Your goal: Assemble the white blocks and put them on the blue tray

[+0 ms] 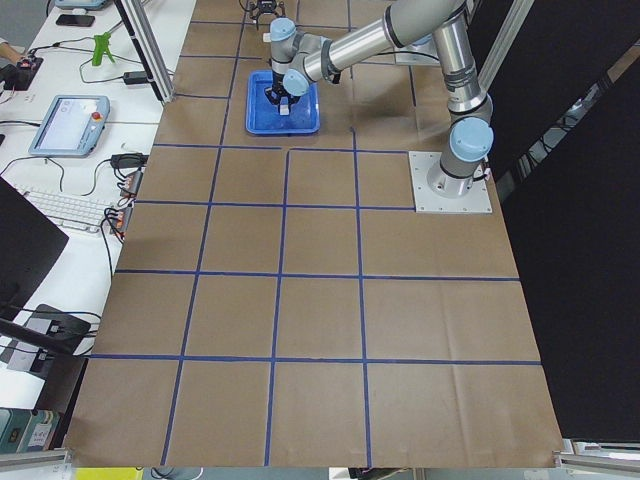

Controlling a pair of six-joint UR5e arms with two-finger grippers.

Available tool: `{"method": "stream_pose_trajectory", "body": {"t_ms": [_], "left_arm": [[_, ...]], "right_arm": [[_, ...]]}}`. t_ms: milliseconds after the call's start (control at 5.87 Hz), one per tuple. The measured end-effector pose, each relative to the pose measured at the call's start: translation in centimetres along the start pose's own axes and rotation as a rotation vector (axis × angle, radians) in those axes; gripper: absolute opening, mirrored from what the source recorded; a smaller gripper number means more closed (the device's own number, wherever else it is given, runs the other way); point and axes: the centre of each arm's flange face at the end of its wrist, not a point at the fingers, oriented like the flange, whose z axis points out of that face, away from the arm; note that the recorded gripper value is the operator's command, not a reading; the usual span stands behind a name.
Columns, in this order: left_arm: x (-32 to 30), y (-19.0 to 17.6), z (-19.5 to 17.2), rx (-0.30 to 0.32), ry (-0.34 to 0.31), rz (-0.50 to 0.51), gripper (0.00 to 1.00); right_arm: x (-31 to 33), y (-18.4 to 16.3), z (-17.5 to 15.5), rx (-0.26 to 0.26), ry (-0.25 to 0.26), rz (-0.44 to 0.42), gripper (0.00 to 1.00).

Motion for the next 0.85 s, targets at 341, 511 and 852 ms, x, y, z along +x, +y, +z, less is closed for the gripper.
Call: {"method": "stream_pose_trajectory", "body": {"t_ms": [341, 511, 852], "left_arm": [[0.35, -0.67, -0.14, 0.010, -0.014, 0.009, 0.87], [0.32, -0.77, -0.11, 0.020, -0.024, 0.007, 0.93], [0.24, -0.84, -0.45, 0.029, -0.041, 0.004, 0.96]], "right_arm": [[-0.04, 0.35, 0.42, 0.000, -0.006, 0.010, 0.46], [-0.04, 0.37, 0.44, 0.000, -0.006, 0.014, 0.35], [0.10, 0.35, 0.21, -0.002, 0.000, 0.013, 0.21]]}}
